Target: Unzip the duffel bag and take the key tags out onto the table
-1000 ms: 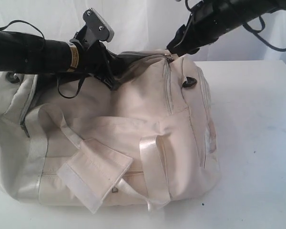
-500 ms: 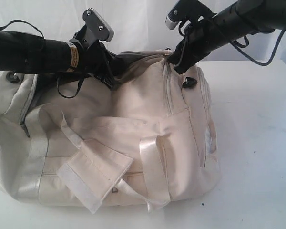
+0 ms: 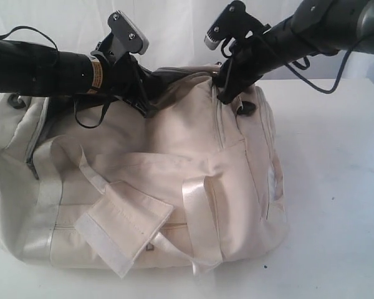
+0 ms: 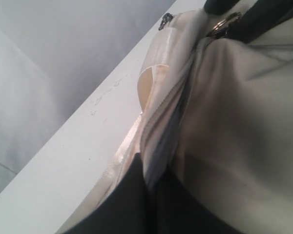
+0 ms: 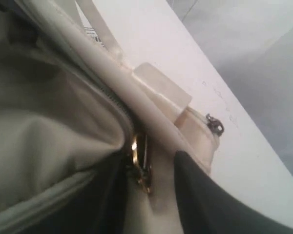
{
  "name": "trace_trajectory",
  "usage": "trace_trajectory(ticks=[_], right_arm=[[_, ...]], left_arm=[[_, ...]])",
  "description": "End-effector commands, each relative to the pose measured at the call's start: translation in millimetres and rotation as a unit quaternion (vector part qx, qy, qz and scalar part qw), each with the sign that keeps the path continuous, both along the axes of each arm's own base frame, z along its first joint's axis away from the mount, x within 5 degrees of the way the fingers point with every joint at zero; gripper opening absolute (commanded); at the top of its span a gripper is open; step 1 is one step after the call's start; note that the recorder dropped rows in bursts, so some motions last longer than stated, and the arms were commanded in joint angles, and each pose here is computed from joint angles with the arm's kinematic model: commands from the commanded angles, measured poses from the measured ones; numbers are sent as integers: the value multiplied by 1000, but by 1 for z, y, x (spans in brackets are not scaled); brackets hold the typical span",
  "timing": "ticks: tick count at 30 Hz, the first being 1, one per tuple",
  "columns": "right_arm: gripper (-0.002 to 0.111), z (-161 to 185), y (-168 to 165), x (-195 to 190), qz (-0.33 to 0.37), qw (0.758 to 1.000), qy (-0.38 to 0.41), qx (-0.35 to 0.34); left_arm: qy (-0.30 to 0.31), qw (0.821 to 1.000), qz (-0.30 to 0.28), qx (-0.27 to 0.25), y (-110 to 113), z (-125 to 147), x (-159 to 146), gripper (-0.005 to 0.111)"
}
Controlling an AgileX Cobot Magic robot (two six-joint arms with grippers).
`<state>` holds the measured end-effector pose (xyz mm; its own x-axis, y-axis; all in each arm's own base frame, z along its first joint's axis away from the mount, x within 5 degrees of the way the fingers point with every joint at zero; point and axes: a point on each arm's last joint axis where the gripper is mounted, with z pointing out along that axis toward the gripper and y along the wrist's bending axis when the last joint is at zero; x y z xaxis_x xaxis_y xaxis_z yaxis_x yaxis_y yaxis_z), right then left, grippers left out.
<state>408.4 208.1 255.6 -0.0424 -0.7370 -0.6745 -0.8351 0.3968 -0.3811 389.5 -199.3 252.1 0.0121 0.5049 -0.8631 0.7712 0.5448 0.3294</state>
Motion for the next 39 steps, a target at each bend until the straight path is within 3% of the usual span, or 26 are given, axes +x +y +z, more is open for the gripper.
trace_trajectory(ticks=[1, 5, 13, 22, 32, 39], right_arm=[[16, -4, 10, 4, -11, 999, -33, 2], [0, -1, 12, 2, -10, 999, -37, 5], [0, 31, 8, -14, 11, 999, -39, 14], [0, 62, -10, -37, 0, 999, -25, -43], [0, 88, -28, -69, 13, 995, 27, -94], [0, 98, -39, -78, -16, 993, 36, -114]], left_arm=[[-12, 999, -25, -17, -6, 16, -9, 0], [-12, 1000, -22, -15, -6, 15, -8, 0], [-12, 1000, 24, -4, 0, 14, -3, 0], [-7, 993, 120, 16, 14, 11, 7, 0], [2, 972, 229, 44, 33, 8, 14, 0], [1, 967, 247, 54, 37, 7, 15, 0]])
